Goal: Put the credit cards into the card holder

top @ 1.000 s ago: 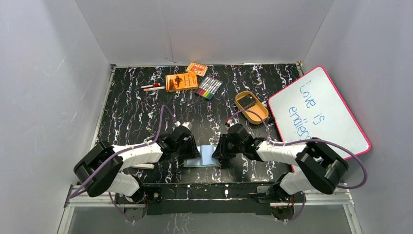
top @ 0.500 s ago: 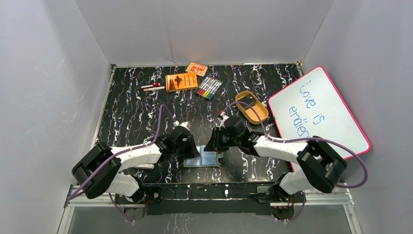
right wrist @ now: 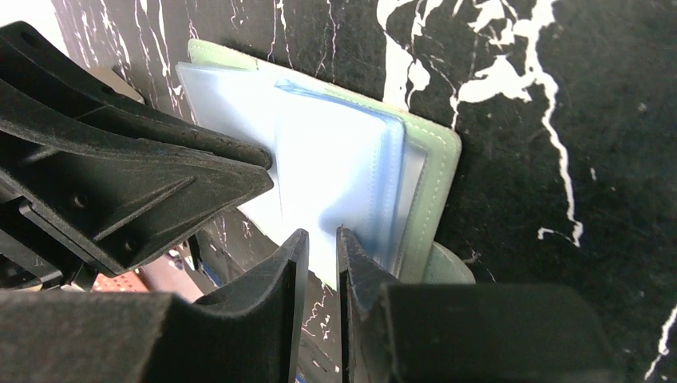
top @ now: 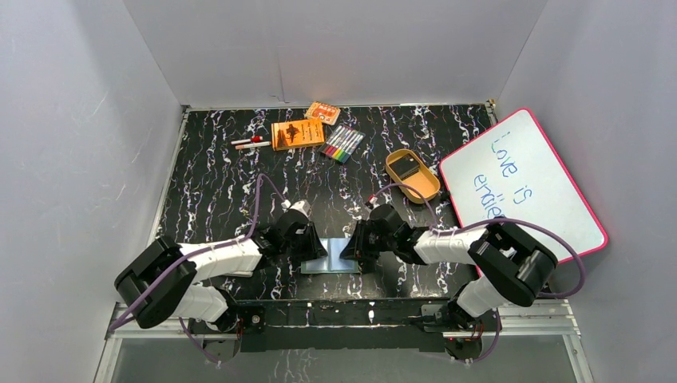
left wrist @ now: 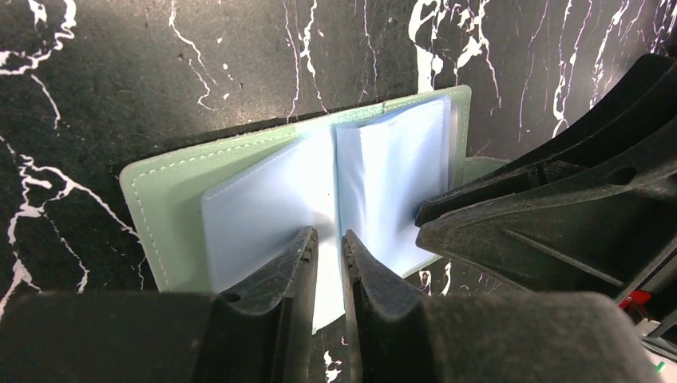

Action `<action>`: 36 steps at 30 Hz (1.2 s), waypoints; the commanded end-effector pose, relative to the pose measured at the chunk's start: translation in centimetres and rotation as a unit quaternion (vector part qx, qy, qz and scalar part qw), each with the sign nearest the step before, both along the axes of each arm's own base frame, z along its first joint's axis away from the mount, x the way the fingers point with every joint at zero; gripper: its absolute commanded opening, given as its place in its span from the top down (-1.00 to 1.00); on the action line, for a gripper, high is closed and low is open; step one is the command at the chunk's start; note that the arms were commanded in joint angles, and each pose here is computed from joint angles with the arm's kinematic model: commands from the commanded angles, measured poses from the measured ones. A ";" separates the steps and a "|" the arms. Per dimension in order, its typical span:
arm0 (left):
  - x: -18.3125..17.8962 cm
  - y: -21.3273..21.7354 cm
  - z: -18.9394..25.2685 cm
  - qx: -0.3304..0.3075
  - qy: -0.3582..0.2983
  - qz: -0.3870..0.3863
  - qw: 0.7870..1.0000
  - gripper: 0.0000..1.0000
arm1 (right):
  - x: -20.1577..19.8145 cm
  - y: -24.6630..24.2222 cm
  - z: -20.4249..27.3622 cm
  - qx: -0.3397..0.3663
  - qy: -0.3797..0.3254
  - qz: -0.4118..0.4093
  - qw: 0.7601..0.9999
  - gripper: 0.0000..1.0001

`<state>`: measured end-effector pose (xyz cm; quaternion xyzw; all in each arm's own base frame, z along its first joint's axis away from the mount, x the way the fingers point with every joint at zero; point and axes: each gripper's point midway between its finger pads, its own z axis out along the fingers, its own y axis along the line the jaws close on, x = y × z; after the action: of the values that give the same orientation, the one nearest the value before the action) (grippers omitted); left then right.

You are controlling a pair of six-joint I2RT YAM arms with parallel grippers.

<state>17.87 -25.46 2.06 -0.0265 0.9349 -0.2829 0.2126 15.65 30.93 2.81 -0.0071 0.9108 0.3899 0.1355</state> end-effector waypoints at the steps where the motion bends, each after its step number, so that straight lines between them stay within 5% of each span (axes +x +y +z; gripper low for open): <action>1: -1.5 3.4 -2.7 0.062 0.021 0.022 0.998 0.65 | -1.4 -4.2 -4.3 -0.080 0.039 -0.047 0.995 0.43; 17: -1.6 4.2 -2.3 0.066 0.011 0.032 0.997 0.59 | -0.2 -5.7 -0.8 -0.095 -0.008 -0.066 0.993 0.35; 28: -0.4 2.8 1.2 0.037 -0.016 0.026 0.999 0.11 | 4.3 -4.8 10.5 -0.095 -0.150 -0.047 0.983 0.19; 36: 0.8 1.5 5.6 0.003 -0.051 0.021 0.998 -0.24 | 10.2 -6.4 17.5 -0.098 -0.230 -0.108 0.962 -0.18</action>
<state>17.62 -23.45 4.46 -0.0370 0.9348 -0.2623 0.2367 22.20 26.35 16.45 -0.0278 0.9000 0.3004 0.3146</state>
